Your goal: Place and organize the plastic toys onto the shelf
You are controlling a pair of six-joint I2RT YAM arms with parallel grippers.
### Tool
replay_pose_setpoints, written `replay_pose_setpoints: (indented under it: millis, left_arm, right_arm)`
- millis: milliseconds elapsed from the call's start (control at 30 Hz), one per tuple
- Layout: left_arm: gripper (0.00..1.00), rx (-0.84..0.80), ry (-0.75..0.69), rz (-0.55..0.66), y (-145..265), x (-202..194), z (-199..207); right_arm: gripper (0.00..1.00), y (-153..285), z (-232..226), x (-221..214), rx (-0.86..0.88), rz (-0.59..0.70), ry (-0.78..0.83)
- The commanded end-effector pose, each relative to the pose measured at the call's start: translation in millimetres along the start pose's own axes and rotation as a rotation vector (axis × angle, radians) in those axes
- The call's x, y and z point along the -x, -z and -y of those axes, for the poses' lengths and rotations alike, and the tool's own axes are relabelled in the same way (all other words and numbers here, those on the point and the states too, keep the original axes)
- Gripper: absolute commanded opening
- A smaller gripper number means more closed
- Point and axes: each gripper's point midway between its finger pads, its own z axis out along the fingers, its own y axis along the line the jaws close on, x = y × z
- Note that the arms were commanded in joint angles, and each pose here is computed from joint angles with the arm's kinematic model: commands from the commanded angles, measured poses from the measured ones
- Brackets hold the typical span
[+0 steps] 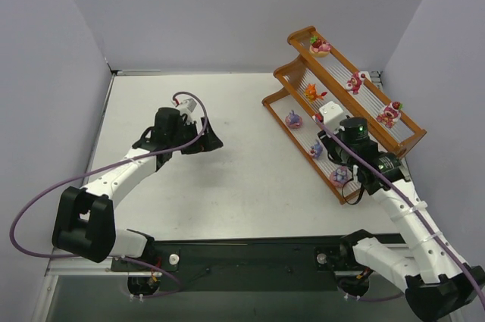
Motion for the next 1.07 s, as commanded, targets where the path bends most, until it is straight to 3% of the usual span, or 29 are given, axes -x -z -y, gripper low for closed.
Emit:
replay_pose_setpoints:
  millis: [0,267,500,733,1033]
  left_arm:
    - [0.97,-0.011,-0.076,0.078,11,27,22]
    - [0.97,0.021,-0.117,0.12,33,38,35]
    - [0.97,0.006,-0.11,0.165,65,41,47]
    - [0.97,-0.092,-0.149,0.187,85,43,71]
    - [0.97,-0.096,-0.149,0.217,90,33,64]
  right_arm:
    - [0.38,35,-26,31,0.133,0.12,-0.088]
    - [0.43,116,-13,83,0.225,0.38,-0.419]
    - [0.45,145,18,93,0.151,0.386,-0.6]
    - [0.51,157,38,92,0.074,0.415,-0.59]
    - [0.52,174,49,84,0.047,0.457,-0.643]
